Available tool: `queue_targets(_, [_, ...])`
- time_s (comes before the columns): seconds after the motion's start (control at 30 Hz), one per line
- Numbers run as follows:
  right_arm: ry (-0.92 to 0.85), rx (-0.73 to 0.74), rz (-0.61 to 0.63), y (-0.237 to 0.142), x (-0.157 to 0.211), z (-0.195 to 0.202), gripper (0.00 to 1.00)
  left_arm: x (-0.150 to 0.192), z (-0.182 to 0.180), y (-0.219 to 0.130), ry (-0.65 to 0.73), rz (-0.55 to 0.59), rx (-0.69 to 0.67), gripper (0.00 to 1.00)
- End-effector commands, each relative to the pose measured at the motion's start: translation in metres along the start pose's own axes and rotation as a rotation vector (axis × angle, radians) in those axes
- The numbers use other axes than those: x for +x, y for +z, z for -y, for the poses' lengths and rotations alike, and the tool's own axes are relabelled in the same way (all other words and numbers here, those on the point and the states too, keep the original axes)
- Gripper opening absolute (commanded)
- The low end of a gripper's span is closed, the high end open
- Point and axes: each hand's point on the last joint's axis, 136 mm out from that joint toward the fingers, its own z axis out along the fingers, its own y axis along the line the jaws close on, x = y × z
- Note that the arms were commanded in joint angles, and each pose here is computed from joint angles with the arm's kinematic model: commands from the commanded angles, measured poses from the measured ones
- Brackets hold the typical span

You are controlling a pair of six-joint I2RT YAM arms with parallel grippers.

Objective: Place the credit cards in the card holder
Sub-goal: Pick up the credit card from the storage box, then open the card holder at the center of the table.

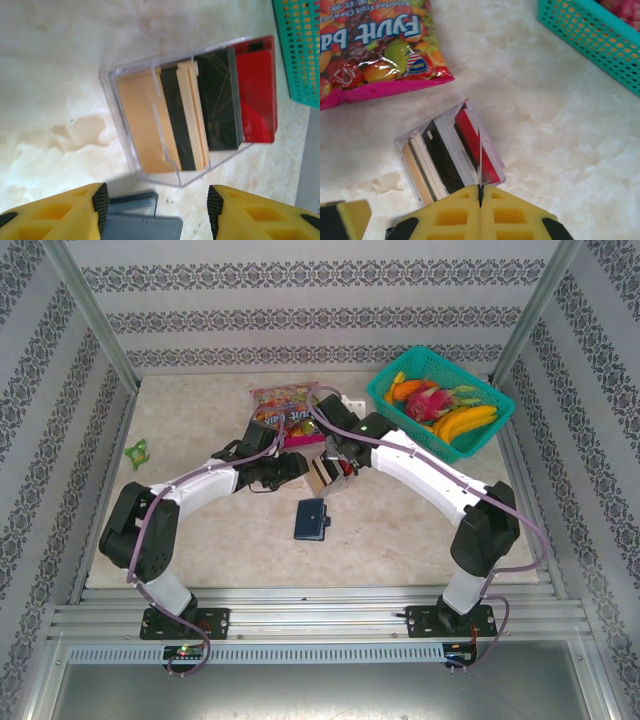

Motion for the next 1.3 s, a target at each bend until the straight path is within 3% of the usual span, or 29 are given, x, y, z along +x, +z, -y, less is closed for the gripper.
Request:
queue_targets(0.0, [0.078, 0.021, 0.045, -0.007, 0.001, 0.013, 0.0, 0.025, -0.002, -0.013, 0.085, -0.026, -0.076, 0.6])
queue_targets(0.27, [0.174, -0.055, 0.029, -0.014, 0.025, 0.029, 0.0, 0.077, -0.009, -0.027, 0.297, -0.064, -0.337, 0.69])
queue_targets(0.47, [0.309, -0.22, -0.057, -0.001, 0.061, 0.047, 0.0, 0.108, -0.008, -0.026, 0.452, -0.088, -0.56, 0.77])
queue_targets(0.73, [0.307, -0.297, -0.114, -0.003, 0.084, 0.064, 0.0, 0.121, -0.008, -0.01, 0.57, -0.114, -0.759, 0.78])
queue_targets(0.93, [0.295, -0.321, -0.146, 0.0, 0.095, 0.062, 0.0, 0.121, -0.018, -0.007, 0.607, -0.118, -0.801, 0.78])
queue_targets(1.07, [0.317, -0.344, -0.151, 0.001, 0.097, 0.058, 0.0, 0.118, -0.021, -0.003, 0.653, -0.12, -0.83, 0.71])
queue_targets(1.27, [0.332, -0.354, -0.153, 0.002, 0.103, 0.056, 0.0, 0.11, -0.009, -0.002, 0.682, -0.088, -0.784, 0.4])
